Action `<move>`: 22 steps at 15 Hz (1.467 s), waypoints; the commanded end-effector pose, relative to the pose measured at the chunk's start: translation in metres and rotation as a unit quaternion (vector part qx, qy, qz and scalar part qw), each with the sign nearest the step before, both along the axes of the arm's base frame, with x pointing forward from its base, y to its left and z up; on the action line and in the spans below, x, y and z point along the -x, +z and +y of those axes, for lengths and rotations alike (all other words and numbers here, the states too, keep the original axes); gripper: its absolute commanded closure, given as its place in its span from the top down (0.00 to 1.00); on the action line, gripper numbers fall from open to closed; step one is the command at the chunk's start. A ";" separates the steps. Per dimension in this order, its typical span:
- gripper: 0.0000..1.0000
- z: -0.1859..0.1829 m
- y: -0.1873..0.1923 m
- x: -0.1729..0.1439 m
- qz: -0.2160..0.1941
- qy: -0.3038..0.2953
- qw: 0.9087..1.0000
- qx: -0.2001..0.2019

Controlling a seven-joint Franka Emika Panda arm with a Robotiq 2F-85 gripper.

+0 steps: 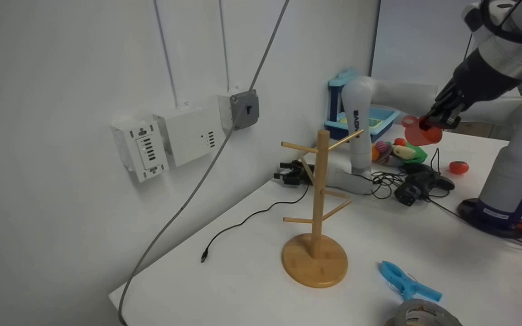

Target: Take the orange cup and hang it on the object

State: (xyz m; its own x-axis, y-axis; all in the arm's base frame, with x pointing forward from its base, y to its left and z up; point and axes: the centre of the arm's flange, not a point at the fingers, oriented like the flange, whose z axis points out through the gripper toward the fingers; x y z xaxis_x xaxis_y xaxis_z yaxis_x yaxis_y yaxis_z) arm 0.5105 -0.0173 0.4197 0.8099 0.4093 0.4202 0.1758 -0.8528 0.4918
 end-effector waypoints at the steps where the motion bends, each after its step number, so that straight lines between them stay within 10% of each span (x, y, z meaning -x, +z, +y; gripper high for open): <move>1: 0.02 0.000 0.018 -0.004 -0.013 0.035 0.999 -0.007; 22: 0.02 0.034 0.013 -0.059 -0.050 -0.035 0.996 -0.065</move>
State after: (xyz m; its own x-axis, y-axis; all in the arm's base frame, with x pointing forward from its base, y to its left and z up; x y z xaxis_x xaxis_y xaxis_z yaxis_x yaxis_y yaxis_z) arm 0.5628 0.0199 0.4361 0.7721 0.3177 0.5504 0.0999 -0.9160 0.3885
